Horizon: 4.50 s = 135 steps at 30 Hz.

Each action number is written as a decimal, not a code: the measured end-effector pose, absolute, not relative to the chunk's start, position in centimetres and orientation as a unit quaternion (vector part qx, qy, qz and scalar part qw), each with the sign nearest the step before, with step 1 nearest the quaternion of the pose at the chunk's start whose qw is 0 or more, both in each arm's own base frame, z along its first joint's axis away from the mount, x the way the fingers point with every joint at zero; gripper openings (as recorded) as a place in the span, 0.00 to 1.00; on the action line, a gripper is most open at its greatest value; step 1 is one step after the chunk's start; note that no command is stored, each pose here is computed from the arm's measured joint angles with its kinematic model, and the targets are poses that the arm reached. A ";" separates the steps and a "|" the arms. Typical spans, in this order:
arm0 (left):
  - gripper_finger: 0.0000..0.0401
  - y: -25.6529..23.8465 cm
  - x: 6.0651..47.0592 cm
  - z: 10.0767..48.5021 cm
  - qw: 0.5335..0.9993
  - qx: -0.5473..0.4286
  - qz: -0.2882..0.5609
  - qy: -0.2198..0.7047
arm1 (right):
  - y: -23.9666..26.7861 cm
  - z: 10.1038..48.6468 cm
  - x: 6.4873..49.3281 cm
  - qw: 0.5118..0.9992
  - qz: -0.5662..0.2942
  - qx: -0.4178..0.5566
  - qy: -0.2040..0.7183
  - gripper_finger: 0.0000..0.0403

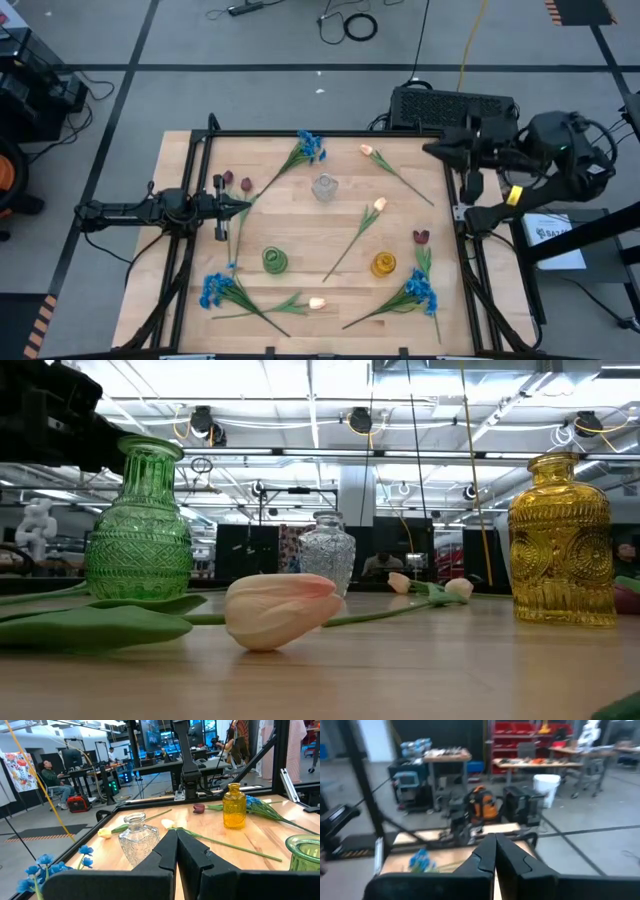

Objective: Sort flowers into vase by color
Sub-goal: Put the top pink flower into the transparent vase

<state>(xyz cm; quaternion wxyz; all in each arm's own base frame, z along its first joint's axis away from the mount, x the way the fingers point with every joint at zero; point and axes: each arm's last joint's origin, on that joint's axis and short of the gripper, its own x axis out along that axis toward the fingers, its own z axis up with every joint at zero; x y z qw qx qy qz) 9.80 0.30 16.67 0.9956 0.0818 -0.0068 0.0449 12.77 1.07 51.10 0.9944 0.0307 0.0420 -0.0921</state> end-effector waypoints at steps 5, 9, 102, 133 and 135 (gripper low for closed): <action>0.03 0.3 9.8 16.7 0.996 0.082 0.045 -0.007 | 1.3 50.1 14.3 0.993 -0.095 0.024 0.066 0.00; 0.03 0.3 9.8 16.7 0.996 0.082 0.045 -0.007 | 1.7 47.0 16.5 0.989 -0.095 0.022 0.109 0.00; 0.03 -2.6 17.1 28.5 0.959 -0.053 -0.034 0.277 | 0.0 25.9 19.9 0.895 -0.362 0.112 0.235 0.00; 0.03 -4.3 17.6 27.5 0.980 -0.033 0.021 0.194 | -9.7 22.9 18.8 0.789 -0.394 0.211 0.422 0.14; 0.03 -4.3 17.6 27.5 0.980 -0.034 0.021 0.193 | -10.3 22.5 19.0 0.786 -0.401 0.211 0.421 0.16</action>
